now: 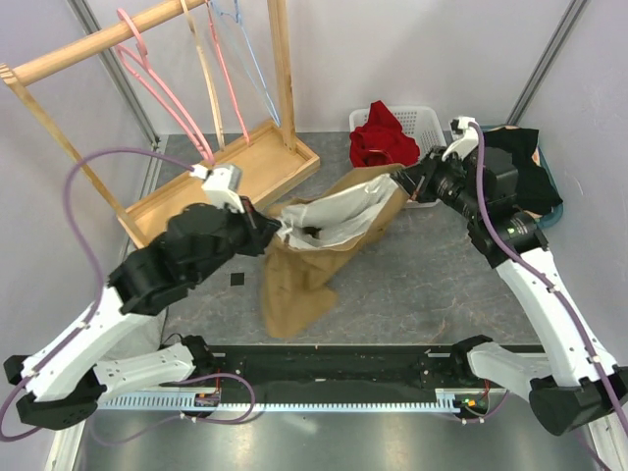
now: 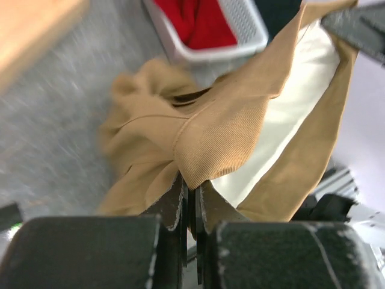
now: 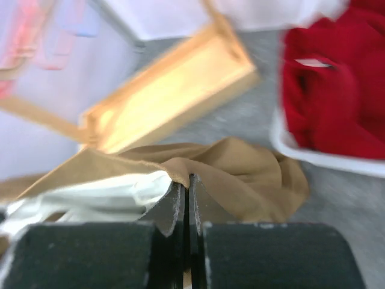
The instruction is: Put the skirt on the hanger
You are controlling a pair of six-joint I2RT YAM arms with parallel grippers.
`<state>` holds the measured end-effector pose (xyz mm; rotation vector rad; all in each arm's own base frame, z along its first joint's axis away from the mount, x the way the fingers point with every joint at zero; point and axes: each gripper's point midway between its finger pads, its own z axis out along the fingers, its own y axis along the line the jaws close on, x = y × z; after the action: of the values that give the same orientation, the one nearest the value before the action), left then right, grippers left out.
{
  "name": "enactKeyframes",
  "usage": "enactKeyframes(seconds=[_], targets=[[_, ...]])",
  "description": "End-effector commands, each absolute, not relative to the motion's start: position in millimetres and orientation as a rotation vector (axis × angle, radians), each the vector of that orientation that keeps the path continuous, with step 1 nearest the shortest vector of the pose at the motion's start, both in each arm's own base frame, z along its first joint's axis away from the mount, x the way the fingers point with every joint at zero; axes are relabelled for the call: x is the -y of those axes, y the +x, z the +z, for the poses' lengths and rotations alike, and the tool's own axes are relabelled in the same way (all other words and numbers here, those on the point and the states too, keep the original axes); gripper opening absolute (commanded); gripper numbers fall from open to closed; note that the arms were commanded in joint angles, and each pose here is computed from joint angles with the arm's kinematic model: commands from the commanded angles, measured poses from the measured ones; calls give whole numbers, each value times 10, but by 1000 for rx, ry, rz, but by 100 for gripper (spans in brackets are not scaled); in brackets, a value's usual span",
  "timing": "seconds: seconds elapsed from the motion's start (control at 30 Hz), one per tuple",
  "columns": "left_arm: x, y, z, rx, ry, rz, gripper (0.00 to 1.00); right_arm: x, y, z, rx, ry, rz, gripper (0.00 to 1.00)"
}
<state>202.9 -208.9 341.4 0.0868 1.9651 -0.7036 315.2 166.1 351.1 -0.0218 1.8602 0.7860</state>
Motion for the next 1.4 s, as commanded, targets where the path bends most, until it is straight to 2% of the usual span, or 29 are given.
enactKeyframes(seconds=[0.0,0.13,0.27,0.4,0.43,0.47,0.53,0.67,0.83,0.97,1.0,1.03,1.07,1.1,1.13,1.17,1.23,1.27,1.37], targets=[[1641,2028,3879,-1868,84,-549,2,-1945,2903,4370,-1675,-100,920,0],[1498,2011,4144,-1809,67,-528,2,-1962,2820,4528,-1656,-101,927,0],[1416,2022,4131,-1803,46,-494,2,-1888,2761,4224,-1713,-57,904,0],[1527,2007,3446,-1939,48,-478,2,-1822,2651,3546,-1846,6,887,0],[1588,1984,3277,-1975,25,-512,2,-1779,2598,3180,-1914,43,870,0],[1670,1994,2898,-2031,34,-505,2,-1755,2567,2979,-1950,59,858,0],[1819,1919,2559,-2089,9,-597,2,-1687,2455,2396,-2053,114,829,0],[2014,1826,1580,-2243,-29,-648,2,-1556,2328,1617,-2169,203,761,0],[2186,1805,1096,-2321,-39,-684,2,-1432,2262,949,-2294,233,644,0],[2260,1776,937,-2387,4,-666,2,-1478,2238,846,-2337,210,657,0],[2263,1782,944,-2387,8,-665,2,-1531,2232,887,-2331,186,691,18],[2276,1778,967,-2385,19,-671,2,-1554,2256,968,-2311,174,708,31],[2296,1793,1026,-2372,27,-680,2,-1571,2272,1030,-2297,163,719,39],[2306,1799,1085,-2360,34,-690,2,-1599,2302,1176,-2267,138,734,52],[2281,1796,1101,-2362,48,-673,2,-1622,2306,1254,-2255,123,750,56],[2291,1821,1208,-2345,49,-679,12,-1632,2318,1340,-2238,111,757,59],[2227,1845,1352,-2324,55,-646,26,-1651,2351,1597,-2195,70,765,65],[2204,1847,1398,-2320,58,-633,42,-1654,2360,1675,-2183,55,764,66],[2068,1861,1586,-2293,56,-578,63,-1651,2375,1932,-2150,-4,750,67]])
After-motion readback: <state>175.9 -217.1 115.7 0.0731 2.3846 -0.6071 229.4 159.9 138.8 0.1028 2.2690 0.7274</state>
